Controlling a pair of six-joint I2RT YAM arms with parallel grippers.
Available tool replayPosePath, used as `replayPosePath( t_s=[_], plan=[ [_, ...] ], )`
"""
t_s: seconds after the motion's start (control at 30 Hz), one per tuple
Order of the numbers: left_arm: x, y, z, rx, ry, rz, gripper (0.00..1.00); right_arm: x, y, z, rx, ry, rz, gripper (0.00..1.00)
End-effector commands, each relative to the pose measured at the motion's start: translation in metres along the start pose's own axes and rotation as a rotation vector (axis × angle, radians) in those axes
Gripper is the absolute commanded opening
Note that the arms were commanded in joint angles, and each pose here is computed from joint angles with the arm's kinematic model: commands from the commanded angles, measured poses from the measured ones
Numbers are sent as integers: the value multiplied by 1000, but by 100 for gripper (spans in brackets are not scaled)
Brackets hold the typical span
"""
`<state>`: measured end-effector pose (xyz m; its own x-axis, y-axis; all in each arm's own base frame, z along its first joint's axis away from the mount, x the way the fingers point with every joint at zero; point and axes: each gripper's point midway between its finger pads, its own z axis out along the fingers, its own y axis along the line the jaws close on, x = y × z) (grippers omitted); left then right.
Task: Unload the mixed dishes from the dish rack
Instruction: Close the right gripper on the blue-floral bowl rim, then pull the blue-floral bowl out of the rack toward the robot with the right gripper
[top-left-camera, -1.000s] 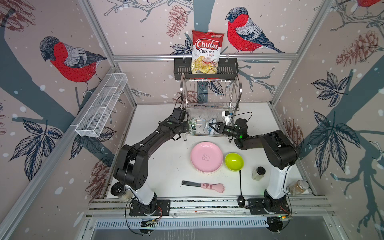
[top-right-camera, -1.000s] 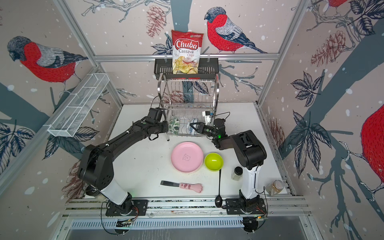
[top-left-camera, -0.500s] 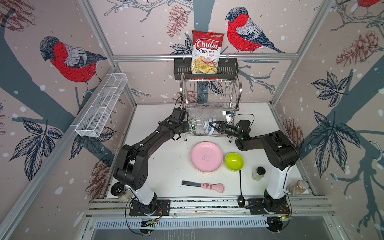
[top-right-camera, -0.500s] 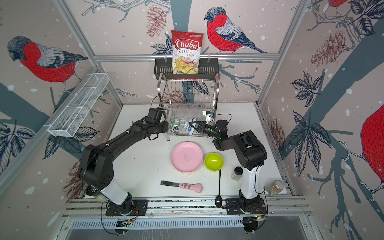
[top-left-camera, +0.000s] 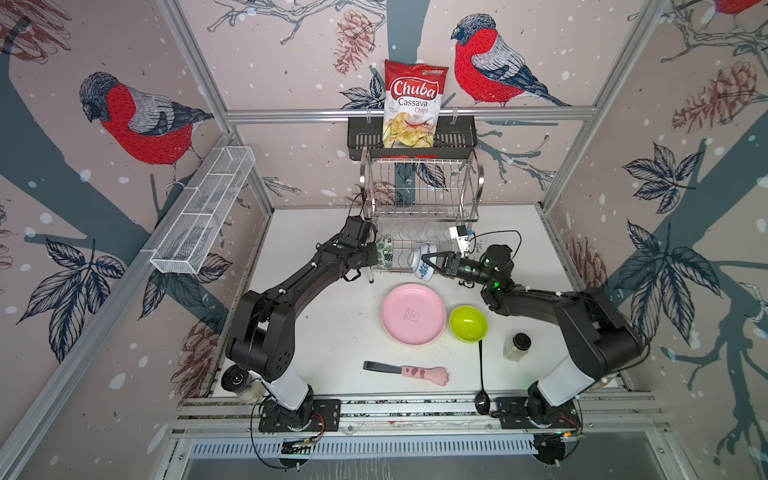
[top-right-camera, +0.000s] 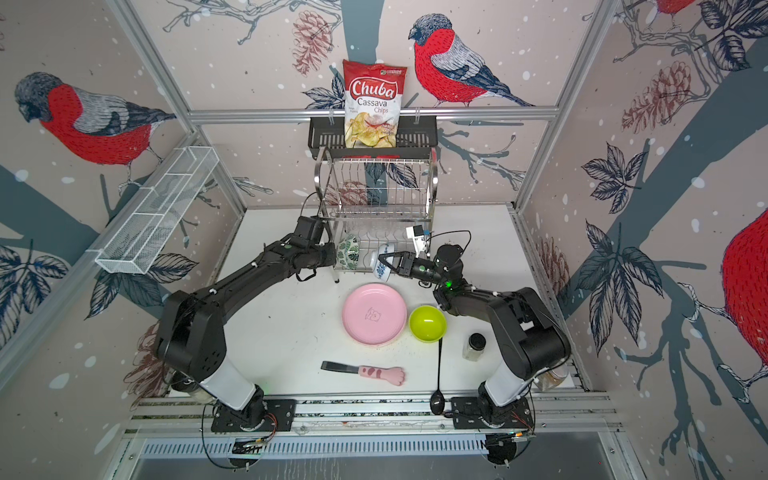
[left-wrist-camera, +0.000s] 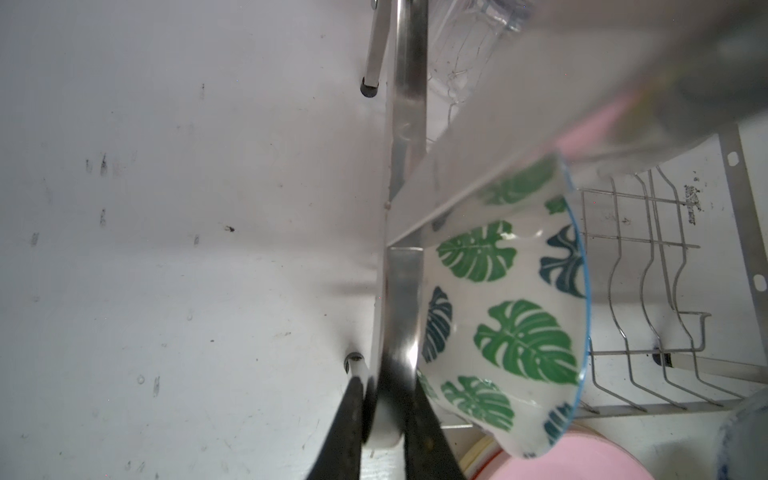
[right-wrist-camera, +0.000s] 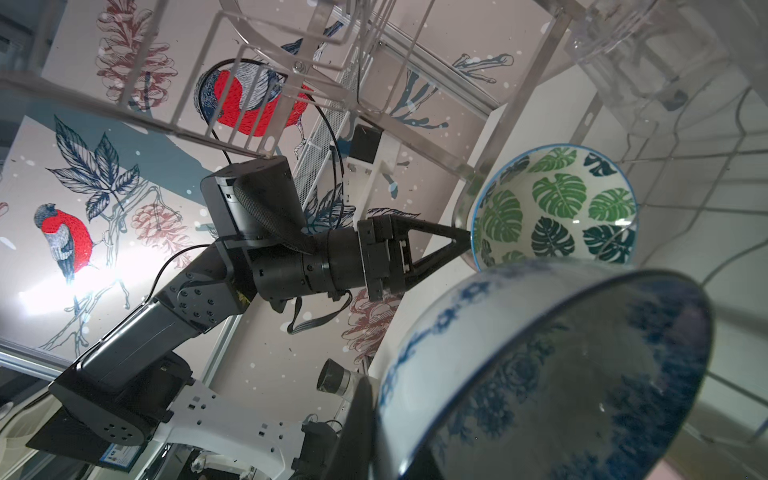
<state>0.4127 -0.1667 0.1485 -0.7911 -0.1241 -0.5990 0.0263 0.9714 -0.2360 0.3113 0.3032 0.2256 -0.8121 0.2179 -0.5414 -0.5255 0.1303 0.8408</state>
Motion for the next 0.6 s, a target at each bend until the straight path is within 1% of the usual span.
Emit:
replayPosePath(
  t_s=[0.0,0.1,0.27,0.3,0.43,0.57],
  plan=[
    [-10,0,-9,1,-43,-16,29,15,0,-2,73,51,-77,0],
    [-8,-1,-14,17,-44,-19,37,27,1,-7,140,92,-108,0],
    [-2,-3,-24,39,-30,-8,56,49,1,-16,228,149,-140,0],
    [-2,-3,-26,41,-31,-7,58,54,2,-17,246,160,-153,0],
    [0,-2,-41,54,-48,-4,69,71,6,-21,338,208,-218,0],
    [2,-1,-60,64,-52,-6,78,82,22,-23,415,244,-318,0]
  ],
)
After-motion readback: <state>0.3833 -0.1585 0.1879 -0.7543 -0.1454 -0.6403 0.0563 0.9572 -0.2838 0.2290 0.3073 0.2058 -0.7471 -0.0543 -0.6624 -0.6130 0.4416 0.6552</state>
